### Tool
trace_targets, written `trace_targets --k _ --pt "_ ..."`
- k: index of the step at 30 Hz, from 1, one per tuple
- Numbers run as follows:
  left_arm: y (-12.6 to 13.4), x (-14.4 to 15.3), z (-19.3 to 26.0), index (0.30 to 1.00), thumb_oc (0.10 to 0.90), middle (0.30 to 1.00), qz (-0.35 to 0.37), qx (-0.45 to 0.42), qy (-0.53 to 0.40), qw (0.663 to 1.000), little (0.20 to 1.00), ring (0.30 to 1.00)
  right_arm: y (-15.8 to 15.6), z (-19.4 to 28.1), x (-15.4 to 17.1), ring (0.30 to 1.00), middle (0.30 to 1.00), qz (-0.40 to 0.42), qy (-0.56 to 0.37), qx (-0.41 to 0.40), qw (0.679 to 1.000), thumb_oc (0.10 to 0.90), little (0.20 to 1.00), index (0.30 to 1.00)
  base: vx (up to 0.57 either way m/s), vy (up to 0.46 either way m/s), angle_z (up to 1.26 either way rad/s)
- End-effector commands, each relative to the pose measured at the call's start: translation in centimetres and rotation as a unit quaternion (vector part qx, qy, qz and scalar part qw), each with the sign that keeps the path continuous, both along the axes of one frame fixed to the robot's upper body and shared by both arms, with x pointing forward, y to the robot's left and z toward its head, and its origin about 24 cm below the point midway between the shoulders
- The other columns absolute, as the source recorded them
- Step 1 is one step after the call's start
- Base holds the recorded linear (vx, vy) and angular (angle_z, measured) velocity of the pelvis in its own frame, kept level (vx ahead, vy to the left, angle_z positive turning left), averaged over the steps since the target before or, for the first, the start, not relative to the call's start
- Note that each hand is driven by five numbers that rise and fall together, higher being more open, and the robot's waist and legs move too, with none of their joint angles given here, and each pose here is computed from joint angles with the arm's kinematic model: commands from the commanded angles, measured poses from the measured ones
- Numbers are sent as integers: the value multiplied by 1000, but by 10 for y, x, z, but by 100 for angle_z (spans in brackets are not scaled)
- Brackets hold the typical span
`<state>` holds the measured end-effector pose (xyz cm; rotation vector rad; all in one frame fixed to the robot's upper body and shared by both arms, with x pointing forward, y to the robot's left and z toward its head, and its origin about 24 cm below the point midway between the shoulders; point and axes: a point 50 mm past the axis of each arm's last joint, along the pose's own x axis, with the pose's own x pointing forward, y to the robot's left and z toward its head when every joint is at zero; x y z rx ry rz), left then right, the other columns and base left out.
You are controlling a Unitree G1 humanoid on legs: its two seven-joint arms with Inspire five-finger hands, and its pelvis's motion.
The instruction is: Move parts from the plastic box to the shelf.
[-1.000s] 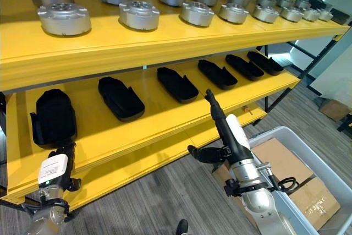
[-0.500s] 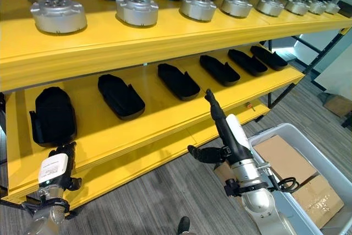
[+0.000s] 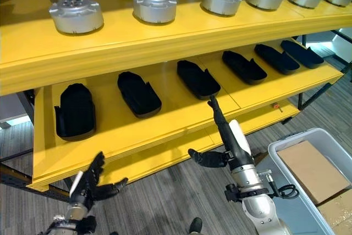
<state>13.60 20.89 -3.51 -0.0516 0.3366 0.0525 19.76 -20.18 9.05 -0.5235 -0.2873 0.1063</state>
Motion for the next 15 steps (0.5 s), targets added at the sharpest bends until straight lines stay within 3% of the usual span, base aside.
trace_targets --k 1,8,15 --pt "-2 30 51 1000 900 1000 -51 -76 -138 986 1000 1000 0 34 7 1000 1000 9 -105 45 993 900 1000 1000 -27 -17 13" --pt "0 46 67 1000 900 1000 -43 -100 -187 976 1000 1000 3 5 7 1000 1000 25 -19 123 992 900 1000 1000 -63 -21 25" --pt "-5 53 61 1000 900 1000 -30 -119 -180 976 1000 1000 12 -10 11 1000 1000 46 26 180 982 900 1000 1000 -55 -4 7"
